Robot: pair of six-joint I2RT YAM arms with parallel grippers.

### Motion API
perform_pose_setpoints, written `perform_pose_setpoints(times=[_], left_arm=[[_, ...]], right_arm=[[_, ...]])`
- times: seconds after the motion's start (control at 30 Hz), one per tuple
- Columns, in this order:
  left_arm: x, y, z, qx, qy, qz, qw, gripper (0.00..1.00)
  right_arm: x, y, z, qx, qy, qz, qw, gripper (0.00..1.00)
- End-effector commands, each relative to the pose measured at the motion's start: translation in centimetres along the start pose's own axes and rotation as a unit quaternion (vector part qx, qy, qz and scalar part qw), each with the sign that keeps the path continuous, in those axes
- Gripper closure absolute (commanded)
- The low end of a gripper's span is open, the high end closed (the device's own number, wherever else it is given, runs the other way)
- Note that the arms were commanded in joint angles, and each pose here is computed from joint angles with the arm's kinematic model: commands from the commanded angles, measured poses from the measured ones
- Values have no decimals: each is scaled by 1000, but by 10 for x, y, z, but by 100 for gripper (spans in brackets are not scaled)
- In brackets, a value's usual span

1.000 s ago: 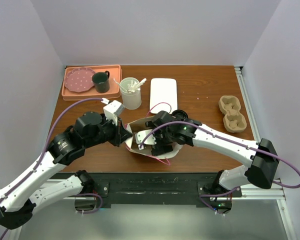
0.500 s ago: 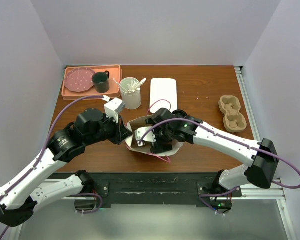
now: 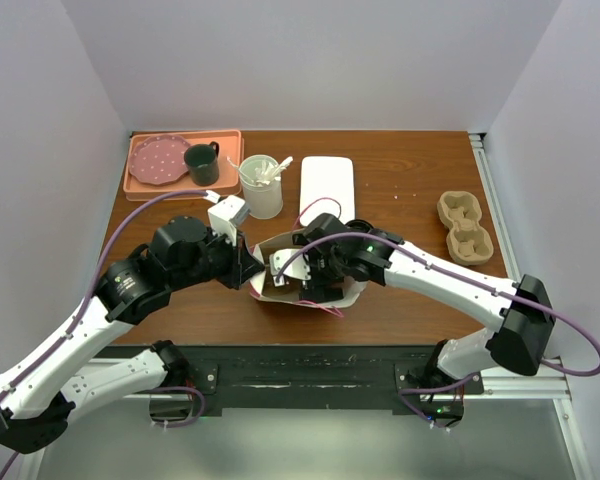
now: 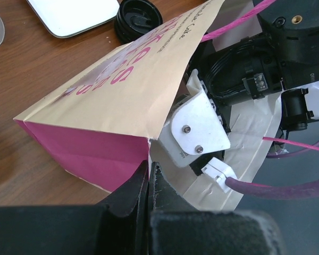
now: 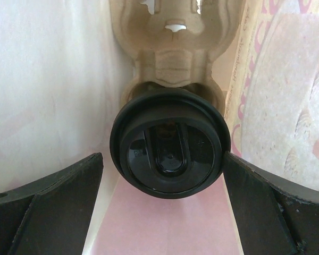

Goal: Pack the takeout coffee

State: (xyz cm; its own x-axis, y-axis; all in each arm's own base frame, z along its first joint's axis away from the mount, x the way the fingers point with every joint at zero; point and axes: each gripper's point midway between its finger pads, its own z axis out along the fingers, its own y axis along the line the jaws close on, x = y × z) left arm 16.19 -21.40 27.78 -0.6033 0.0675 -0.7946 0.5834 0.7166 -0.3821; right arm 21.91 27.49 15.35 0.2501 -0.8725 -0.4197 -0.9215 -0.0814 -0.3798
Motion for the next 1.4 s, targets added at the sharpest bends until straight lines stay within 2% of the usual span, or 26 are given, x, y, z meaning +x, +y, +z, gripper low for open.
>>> perform_pose_setpoints(times=[0.0, 0.27, 0.77, 1.37], left_arm=[[-16, -11, -9, 20, -27, -9, 999, 100], [-12, -9, -8, 17, -24, -16, 999, 100], [-10, -9, -8, 18, -24, -21, 999, 100], [-9, -9, -5, 18, -24, -33, 999, 100]], right_arm=[[-13, -19, -5, 32, -15, 30, 999, 2], [-24, -31, -7, 51, -32, 50, 997, 2], [-17, -43, -11, 87, -17, 70, 994, 2], [-26, -56, -29, 104, -37, 69, 991, 2]])
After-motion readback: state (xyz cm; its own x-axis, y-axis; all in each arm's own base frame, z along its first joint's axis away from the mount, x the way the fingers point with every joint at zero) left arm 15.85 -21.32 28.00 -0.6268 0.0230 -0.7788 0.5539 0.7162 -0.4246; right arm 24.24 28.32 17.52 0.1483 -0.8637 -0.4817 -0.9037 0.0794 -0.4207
